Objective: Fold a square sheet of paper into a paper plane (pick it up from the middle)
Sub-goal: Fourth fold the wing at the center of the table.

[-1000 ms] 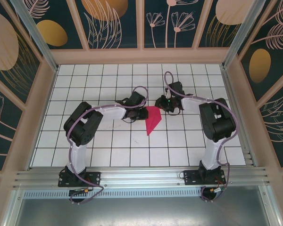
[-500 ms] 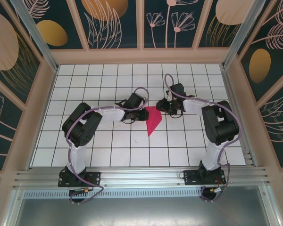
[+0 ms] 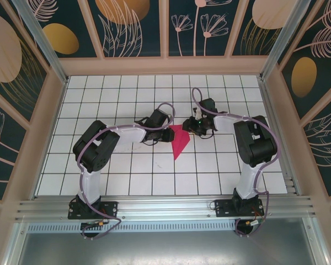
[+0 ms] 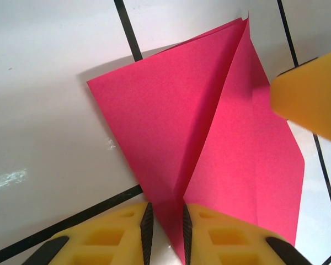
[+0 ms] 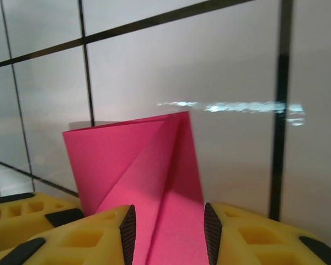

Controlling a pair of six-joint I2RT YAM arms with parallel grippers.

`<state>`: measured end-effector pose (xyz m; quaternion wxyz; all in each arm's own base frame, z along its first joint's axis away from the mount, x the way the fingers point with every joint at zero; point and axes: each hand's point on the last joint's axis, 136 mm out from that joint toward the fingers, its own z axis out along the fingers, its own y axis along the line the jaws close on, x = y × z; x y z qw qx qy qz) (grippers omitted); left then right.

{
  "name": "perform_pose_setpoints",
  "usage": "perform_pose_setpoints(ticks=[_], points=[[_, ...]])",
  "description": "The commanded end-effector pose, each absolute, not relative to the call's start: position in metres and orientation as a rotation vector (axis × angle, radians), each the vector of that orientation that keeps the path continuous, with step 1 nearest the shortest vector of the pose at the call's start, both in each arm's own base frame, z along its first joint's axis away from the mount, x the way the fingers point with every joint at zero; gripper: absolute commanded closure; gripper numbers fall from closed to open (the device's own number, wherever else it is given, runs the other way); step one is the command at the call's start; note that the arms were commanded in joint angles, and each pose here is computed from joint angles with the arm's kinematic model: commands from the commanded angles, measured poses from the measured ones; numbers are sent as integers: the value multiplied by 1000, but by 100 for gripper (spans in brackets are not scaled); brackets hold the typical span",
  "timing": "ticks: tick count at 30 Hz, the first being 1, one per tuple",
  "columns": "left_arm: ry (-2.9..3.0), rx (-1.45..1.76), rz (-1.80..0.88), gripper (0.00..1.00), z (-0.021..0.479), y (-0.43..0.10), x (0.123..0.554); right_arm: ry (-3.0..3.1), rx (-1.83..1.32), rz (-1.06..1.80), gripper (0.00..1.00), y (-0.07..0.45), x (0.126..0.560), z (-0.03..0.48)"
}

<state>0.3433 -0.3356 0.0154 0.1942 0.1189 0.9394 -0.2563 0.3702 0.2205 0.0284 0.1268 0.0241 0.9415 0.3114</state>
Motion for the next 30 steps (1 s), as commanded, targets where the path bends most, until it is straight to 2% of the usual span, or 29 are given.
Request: perform_pose_setpoints(ticks=[1, 7, 14, 18, 20, 21, 24, 30], points=[[2884, 482, -729, 75, -36, -331, 271, 2747, -6, 999, 60, 235, 354, 30], [2880, 535, -747, 75, -35, -333, 265, 2731, -10, 1046, 61, 236, 347, 37], [2846, 530, -727, 74, -25, -332, 267, 2719, 60, 857, 58, 208, 341, 49], [2769, 449, -739, 62, 2, -333, 278, 2713, 127, 834, 54, 196, 325, 54], [2726, 396, -791, 60, 19, -337, 281, 2705, 172, 851, 53, 192, 315, 54], [2702, 372, -812, 54, 27, -337, 282, 2703, 188, 856, 53, 191, 311, 53], [2660, 289, -843, 49, 44, -334, 284, 2704, 232, 886, 53, 189, 300, 48], [2683, 214, -911, 43, 42, -330, 270, 2689, 239, 971, 52, 197, 294, 44]])
